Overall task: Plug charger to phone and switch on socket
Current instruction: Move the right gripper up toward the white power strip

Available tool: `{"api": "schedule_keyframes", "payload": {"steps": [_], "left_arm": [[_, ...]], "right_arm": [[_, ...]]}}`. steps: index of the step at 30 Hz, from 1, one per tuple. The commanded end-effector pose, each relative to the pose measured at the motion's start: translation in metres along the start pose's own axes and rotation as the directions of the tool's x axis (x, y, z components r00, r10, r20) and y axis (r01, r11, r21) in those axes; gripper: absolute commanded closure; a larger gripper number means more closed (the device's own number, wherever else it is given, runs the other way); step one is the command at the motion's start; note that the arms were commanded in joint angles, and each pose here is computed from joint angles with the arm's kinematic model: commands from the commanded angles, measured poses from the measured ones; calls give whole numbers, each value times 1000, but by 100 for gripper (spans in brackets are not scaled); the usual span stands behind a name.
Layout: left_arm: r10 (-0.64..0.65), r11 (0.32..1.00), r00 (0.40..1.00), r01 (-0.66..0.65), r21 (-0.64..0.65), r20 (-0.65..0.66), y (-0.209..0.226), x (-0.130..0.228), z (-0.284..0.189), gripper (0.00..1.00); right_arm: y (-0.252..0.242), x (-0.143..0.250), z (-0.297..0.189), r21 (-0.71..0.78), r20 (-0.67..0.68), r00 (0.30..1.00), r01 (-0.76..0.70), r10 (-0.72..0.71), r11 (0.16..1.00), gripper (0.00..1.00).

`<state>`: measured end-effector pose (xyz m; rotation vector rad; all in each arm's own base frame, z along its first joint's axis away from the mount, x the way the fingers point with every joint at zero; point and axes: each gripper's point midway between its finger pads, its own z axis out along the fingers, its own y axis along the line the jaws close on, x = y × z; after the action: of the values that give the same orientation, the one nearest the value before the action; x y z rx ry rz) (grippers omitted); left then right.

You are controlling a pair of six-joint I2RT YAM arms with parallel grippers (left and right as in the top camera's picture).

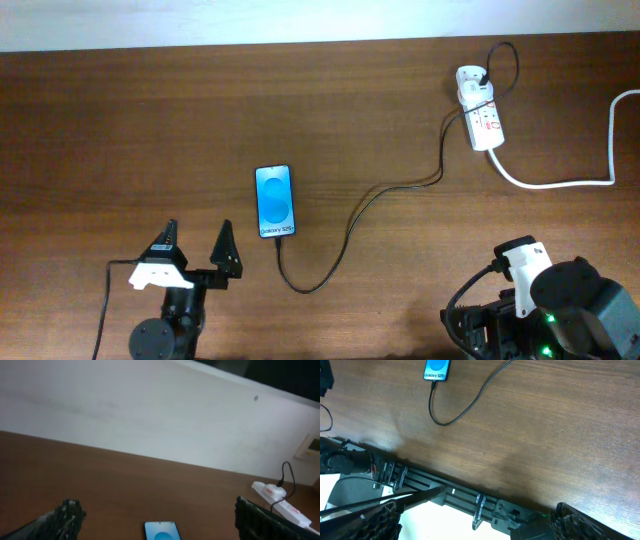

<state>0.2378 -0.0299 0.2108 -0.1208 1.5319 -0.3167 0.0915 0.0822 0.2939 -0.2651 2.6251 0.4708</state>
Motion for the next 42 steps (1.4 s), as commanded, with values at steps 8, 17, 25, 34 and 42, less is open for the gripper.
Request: {"api": "schedule_keyframes", "payload": {"steps": [8,17,25,34,42], "left_arm": [[-110,990,993,113,-80,37,21,19,5,1],[25,1000,990,-26,-9,-135,11,57,4,1],[25,1000,990,-26,-9,-135,11,57,4,1],[25,1000,990,-26,-9,-135,11,57,4,1],[25,1000,990,-26,-9,-136,11,57,4,1]], "right_arm": [[-2,-1,-4,6,14,994,-106,106,994,2],[-8,-15,-5,35,91,977,-198,194,980,2],[-6,-24,-5,22,125,973,-198,194,980,1],[-29,-38,-10,88,252,887,-419,387,904,80],[-35,-95,4,173,379,827,-504,415,846,96]]}}
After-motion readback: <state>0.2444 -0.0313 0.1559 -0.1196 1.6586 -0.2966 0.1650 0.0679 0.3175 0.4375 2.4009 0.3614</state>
